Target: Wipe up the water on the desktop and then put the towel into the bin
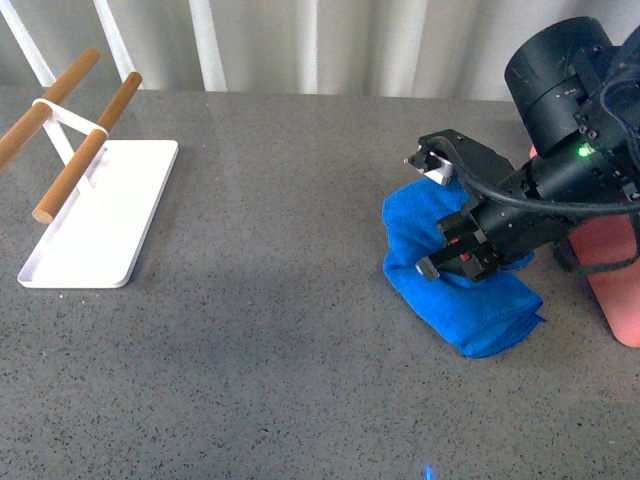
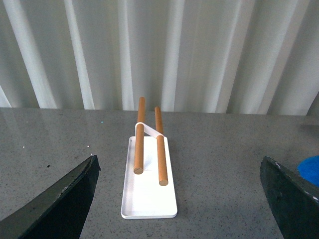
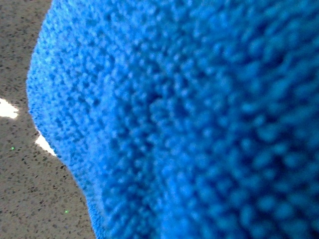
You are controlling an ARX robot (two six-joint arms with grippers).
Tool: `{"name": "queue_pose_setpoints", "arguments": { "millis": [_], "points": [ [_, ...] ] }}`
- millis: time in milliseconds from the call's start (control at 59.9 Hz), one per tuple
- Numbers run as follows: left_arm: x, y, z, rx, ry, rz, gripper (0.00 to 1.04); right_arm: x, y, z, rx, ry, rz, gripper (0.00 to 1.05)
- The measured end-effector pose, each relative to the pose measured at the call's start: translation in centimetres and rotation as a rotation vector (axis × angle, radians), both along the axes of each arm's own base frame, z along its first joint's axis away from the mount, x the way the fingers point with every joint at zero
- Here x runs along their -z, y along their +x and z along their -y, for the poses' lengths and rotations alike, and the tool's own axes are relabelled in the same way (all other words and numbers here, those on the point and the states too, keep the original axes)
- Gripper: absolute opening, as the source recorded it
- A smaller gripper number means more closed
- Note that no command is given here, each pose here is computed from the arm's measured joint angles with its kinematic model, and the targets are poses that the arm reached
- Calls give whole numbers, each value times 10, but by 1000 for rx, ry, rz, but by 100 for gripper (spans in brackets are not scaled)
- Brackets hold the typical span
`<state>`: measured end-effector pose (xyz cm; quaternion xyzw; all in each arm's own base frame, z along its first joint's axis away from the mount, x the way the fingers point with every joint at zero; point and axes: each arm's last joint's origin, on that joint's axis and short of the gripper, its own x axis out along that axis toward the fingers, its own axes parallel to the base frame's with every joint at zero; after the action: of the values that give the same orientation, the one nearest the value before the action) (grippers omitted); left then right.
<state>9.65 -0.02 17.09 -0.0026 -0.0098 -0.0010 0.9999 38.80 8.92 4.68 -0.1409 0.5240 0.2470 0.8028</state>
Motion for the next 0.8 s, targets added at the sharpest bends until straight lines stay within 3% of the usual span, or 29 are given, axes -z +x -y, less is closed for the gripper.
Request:
{"name": "queue_pose_setpoints", "arguments": {
  "millis": [434,802],
  "points": [
    [0,0,0,0,0,0,98,-5,73,-12,-24,-161,40,4],
    [0,0,0,0,0,1,98,-11,104,-67,-105,-206,118,4]
  ]
}}
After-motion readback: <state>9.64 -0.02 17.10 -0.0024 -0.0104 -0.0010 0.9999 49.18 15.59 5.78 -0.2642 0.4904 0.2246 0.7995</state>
